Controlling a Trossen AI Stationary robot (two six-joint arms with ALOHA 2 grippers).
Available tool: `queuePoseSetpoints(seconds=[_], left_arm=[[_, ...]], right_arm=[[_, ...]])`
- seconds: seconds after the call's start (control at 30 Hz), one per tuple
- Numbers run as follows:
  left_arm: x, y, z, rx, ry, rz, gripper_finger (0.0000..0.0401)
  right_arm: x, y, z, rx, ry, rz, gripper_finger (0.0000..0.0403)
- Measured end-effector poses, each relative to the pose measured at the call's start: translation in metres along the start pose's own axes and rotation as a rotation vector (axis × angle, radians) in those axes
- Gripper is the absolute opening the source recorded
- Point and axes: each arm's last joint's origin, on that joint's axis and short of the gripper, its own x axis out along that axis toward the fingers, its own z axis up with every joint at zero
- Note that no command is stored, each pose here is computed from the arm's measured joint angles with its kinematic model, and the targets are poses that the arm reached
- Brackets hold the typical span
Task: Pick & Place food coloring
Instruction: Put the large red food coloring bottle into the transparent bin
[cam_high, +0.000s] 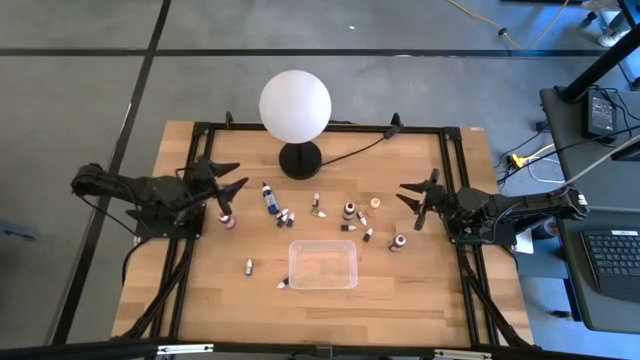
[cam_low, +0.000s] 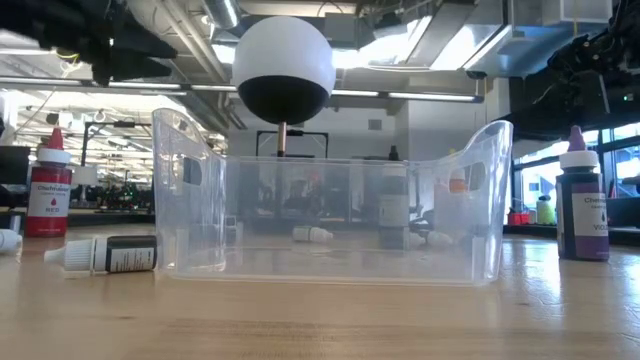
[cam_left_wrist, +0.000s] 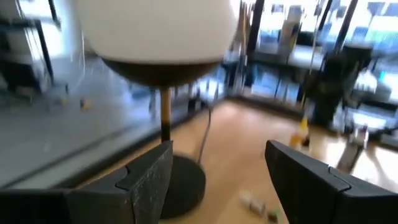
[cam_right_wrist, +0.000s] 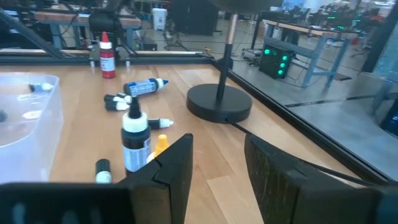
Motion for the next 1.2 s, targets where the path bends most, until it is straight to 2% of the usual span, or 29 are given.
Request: queuePoseSetpoints(seconds=[0.17, 0.3, 0.47, 0.57, 0.73, 1.2], left_arm=[[0.011, -0.022, 0.036, -0.021, 0.296, 0.038, 0.0253], [0.020, -0.034, 0.052, -0.106, 0.614, 0.195, 0.0253], [0.029, -0.040, 0.040, -0.196, 1.019, 0.484, 0.0253], [0.035, -0.045, 0.028, -0.234, 1.171, 0.566, 0.0253], [0.041, -0.053, 0.020, -0.261, 1.252, 0.569, 0.0253], [0.044, -0.054, 0.016, -0.301, 1.239, 0.649, 0.0253]], right_arm=[[0.000, 0.000, 0.000, 0.001, 0.000, -0.011, 0.0149], [0.000, 0.000, 0.000, 0.004, 0.000, -0.012, 0.0149], [0.000, 0.000, 0.000, 0.005, 0.000, -0.012, 0.0149], [0.000, 0.000, 0.000, 0.006, 0.000, -0.012, 0.0149], [0.000, 0.000, 0.000, 0.007, 0.000, -0.012, 0.0149], [0.000, 0.000, 0.000, 0.009, 0.000, -0.012, 0.0149]])
